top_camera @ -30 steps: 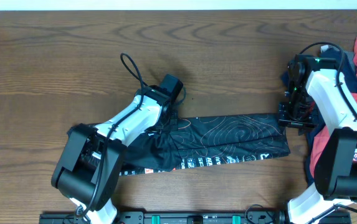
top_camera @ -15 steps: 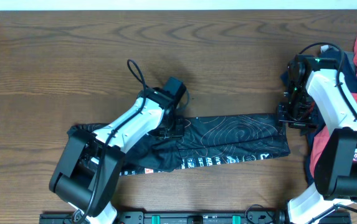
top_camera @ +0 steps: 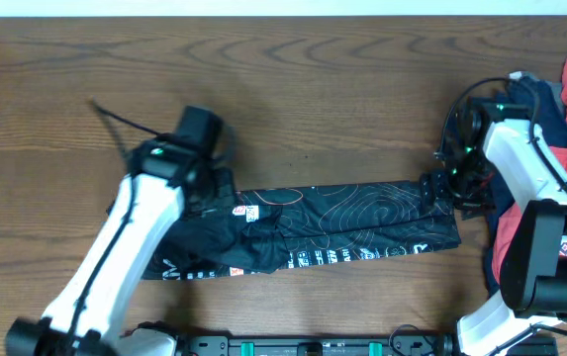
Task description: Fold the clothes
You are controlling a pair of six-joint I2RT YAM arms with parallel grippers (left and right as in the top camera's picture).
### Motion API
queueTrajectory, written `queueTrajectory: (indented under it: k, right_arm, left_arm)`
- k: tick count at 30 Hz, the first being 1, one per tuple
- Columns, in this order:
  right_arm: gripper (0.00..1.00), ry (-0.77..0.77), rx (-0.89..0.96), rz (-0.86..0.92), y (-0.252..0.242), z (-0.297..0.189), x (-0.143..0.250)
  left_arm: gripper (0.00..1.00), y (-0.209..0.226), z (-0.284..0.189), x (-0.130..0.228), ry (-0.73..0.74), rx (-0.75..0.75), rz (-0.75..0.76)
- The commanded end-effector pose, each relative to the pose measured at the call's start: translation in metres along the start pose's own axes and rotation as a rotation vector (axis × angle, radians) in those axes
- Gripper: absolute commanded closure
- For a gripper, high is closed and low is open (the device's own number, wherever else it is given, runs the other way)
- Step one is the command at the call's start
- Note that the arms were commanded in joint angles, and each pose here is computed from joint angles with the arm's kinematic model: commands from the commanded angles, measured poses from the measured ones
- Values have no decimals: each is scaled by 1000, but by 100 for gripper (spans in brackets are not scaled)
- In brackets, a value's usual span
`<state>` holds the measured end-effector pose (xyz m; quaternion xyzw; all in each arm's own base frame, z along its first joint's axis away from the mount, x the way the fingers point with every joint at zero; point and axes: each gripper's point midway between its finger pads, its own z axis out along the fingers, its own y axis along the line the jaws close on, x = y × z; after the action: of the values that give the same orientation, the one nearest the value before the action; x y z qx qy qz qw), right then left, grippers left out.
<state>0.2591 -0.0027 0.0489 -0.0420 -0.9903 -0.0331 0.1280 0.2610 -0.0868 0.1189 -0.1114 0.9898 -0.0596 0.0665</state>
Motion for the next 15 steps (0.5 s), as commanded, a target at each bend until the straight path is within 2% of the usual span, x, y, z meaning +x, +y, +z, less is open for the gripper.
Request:
queueTrajectory:
  k: [1, 7, 15]
  right_arm:
    - [15, 2, -50, -46, 3, 20, 2]
    - [14, -85, -48, -53, 2, 48, -13]
    - [12, -102, 54, -8, -18, 68, -11]
  left_arm:
    - [37, 20, -20, -17, -93, -40, -47]
    - [35, 25, -20, -18, -97, -42, -67]
    - [35, 26, -20, -17, -94, -44, -67]
